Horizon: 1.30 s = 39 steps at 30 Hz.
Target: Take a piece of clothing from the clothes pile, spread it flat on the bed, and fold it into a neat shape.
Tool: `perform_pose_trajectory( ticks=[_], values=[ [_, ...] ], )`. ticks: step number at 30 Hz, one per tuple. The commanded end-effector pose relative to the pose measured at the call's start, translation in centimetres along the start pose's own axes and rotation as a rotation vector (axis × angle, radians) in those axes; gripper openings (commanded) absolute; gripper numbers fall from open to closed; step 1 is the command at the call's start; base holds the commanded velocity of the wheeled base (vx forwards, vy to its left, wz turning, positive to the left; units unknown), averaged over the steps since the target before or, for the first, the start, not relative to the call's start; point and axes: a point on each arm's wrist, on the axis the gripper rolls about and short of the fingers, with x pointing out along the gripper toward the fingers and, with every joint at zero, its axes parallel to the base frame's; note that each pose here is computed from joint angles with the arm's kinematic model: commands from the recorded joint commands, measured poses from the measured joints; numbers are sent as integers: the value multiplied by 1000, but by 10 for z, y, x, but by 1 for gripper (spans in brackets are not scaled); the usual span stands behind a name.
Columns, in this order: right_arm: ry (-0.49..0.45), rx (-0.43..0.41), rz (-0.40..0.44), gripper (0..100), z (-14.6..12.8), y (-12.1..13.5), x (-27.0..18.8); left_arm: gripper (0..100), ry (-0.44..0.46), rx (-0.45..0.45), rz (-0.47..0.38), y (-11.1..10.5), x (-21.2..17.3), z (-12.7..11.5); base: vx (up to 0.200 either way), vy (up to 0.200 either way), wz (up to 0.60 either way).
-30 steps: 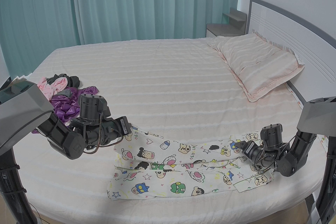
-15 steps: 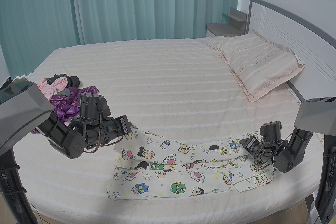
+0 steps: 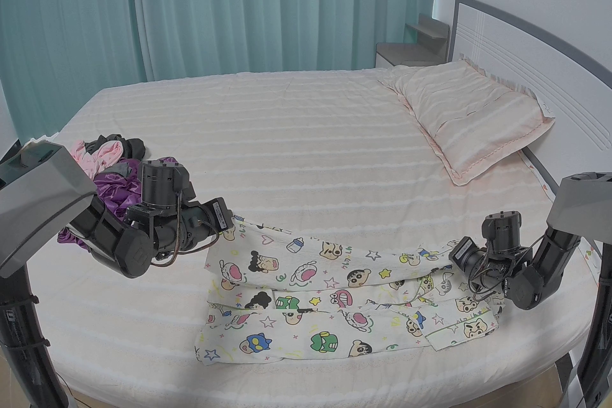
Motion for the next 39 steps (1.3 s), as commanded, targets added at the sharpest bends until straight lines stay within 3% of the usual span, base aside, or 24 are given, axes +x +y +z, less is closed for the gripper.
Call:
perform_pose_trajectory(
  ticks=[1, 12, 22, 25, 28, 39],
  values=[
    [-26, 25, 37, 0, 7, 8, -2, 0, -9, -2, 3, 1, 3, 2, 0, 0, 0],
    [-75, 45, 112, 0, 11, 15, -5, 0, -68, 1, 22, -3, 8, 13, 0, 0, 0],
    [-126, 61, 171, 0, 20, 21, -9, 0, -4, 61, 73, 11, 6, -2, 0, 0, 0],
    [-136, 87, 191, 0, 22, 24, -12, 0, -60, 54, 105, 14, 8, 10, 0, 0, 0],
    [-135, 92, 191, 0, 22, 24, -12, 0, -85, 50, 124, 14, 9, 14, 0, 0, 0],
    [-124, 85, 176, 0, 19, 21, -14, 0, -48, 47, 147, 21, 3, 1, 0, 0, 0]
  ],
)
